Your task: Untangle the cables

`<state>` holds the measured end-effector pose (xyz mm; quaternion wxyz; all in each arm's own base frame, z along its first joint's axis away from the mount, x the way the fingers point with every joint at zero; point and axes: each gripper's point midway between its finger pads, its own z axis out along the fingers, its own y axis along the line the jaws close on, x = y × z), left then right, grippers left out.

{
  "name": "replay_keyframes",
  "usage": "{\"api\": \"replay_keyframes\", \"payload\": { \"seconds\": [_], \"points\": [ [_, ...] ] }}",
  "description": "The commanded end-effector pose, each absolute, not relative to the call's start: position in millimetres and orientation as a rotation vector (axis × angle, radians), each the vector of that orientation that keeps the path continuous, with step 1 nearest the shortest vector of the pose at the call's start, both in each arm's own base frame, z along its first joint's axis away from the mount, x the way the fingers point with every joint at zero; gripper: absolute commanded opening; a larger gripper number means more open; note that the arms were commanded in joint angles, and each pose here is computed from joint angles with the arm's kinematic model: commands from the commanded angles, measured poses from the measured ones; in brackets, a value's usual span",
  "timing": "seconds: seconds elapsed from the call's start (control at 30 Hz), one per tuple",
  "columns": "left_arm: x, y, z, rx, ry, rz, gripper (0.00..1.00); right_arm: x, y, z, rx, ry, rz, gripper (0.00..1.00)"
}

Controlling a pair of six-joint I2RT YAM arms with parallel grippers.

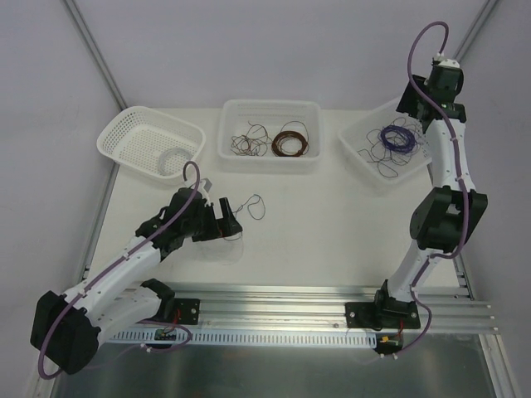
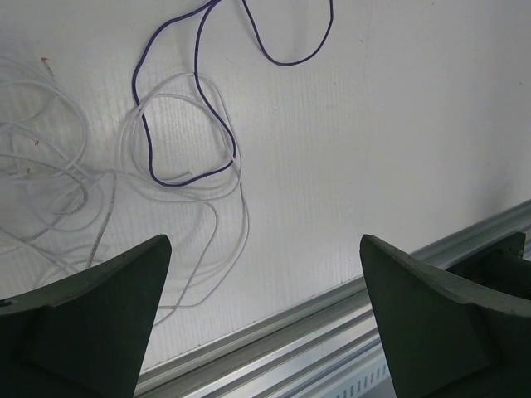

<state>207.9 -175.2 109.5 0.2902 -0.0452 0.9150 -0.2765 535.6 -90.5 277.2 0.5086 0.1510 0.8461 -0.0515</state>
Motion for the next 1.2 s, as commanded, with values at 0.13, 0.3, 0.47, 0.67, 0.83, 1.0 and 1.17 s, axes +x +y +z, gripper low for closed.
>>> {"api": "replay_keyframes", "payload": {
  "seconds": [0.13,0.3,0.47,0.67,0.83,1.0,1.17],
  "points": [
    [216.1,-168.3,103.5,-0.097,2.458,-0.645,0.99,470.7,-27.2,324.9,0.245,2.032,0.138,0.82],
    [230.8,-170.5,106.6,-0.083,2.465,-0.597,0.99,409.5,42.0,290.3,0.111,2.156,0.344,0.88],
    [249.0,-175.5,109.6,-0.049,2.479,-0.550,0.96,361.2,105.5,261.7,-0.040,2.185,0.478,0.89],
    [243.8,-176.2,89.0,-0.094,2.558,-0.536,0.95,332.8,196.2,208.0,-0.314,2.234,0.673,0.85],
    [230.8,-168.9,83.5,-0.168,2.563,-0.542,0.95,330.5,268.4,168.5,-0.478,2.243,0.781,0.81],
    [222.5,-155.0,83.3,-0.194,2.544,-0.494,0.96,338.8,311.7,129.7,-0.446,2.282,0.857,0.72],
    [214.9,-139.5,70.5,-0.239,2.571,-0.409,0.97,343.5,345.2,89.2,-0.466,2.329,0.894,0.61]
  ]
}}
